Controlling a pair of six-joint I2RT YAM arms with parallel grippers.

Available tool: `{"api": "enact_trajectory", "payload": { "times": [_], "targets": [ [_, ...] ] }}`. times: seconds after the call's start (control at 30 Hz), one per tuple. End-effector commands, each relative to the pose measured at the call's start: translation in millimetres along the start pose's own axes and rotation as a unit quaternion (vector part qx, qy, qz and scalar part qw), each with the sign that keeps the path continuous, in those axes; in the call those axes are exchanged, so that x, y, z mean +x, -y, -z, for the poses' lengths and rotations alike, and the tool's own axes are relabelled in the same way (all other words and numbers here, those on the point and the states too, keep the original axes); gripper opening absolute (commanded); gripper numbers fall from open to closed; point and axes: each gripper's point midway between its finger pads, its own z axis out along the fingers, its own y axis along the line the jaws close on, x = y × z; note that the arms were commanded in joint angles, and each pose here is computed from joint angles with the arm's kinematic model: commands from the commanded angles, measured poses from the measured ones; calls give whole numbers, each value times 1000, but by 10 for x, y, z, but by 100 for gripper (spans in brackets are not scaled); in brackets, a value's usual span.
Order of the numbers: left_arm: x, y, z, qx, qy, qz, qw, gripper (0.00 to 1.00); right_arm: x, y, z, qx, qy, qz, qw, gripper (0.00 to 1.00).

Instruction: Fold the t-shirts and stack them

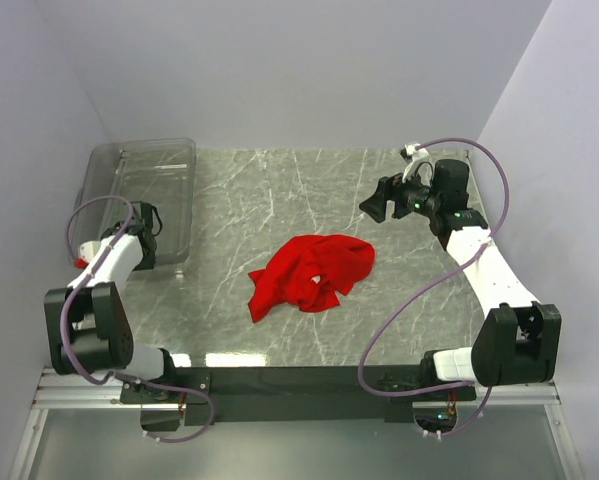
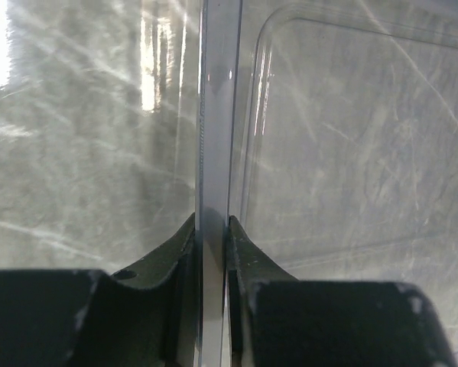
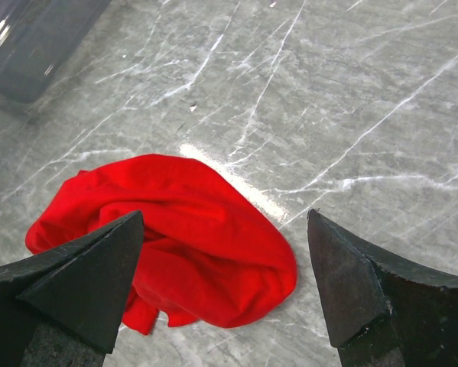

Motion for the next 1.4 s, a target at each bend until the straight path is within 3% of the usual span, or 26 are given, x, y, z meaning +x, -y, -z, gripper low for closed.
{"api": "enact_trajectory", "payload": {
  "times": [0.0,0.03,0.1,0.17,0.2,0.3,0.5,0.63,0.7,0.77,0.8,0.87,0.9,0.97,1.03,1.1,1.13,1.27,1.37],
  "targets": [
    [-52,296,-52,26,18,5,999,3,-258,-14,91,4,37,28,999,93],
    [-66,342,-48,27,22,1,999,6,-247,-15,89,3,36,27,999,93],
    [-59,301,-76,12,25,-14,1000,24,-237,-16,88,2,35,27,999,93],
    [-53,332,-41,12,19,-28,999,44,-230,-19,88,1,33,30,999,93],
    [-51,359,-4,17,13,-34,999,61,-221,-21,89,0,32,31,999,93],
    [-36,418,156,37,-11,-52,998,81,-175,-55,96,-13,24,43,999,93],
    [-176,417,613,86,-38,-108,990,98,-22,-220,113,-82,5,132,988,93],
    [-237,302,892,133,-55,-171,975,99,333,-316,129,-146,-32,220,964,93],
    [-231,340,1136,196,-70,-193,959,99,516,-350,125,-170,-53,266,947,93],
    [-155,431,1277,274,-75,-246,927,99,767,-357,133,-197,-84,321,922,93],
    [-70,478,1481,331,-100,-262,901,99,847,-393,105,-213,-92,351,907,93],
    [57,593,1667,405,-109,-294,859,99,949,-436,98,-222,-110,351,903,91],
    [212,600,1784,434,-140,-317,832,99,993,-523,71,-234,-116,342,903,90],
    [411,671,1931,468,-155,-356,794,99,1023,-575,11,-228,-124,340,904,85],
    [813,677,2115,489,-190,-415,743,99,1060,-669,-122,-206,-128,320,916,81],
    [1159,698,2240,500,-218,-454,705,98,1127,-608,-179,-160,-139,279,937,80],
    [1288,675,2311,514,-227,-477,676,98,1043,-590,-245,-145,-120,281,941,80],
    [1806,548,2509,534,-251,-541,600,98,1093,-557,-297,-127,-121,264,948,79],
    [1987,515,2602,547,-255,-560,567,98,1181,-610,-315,-139,-127,273,943,71]
  ]
}}
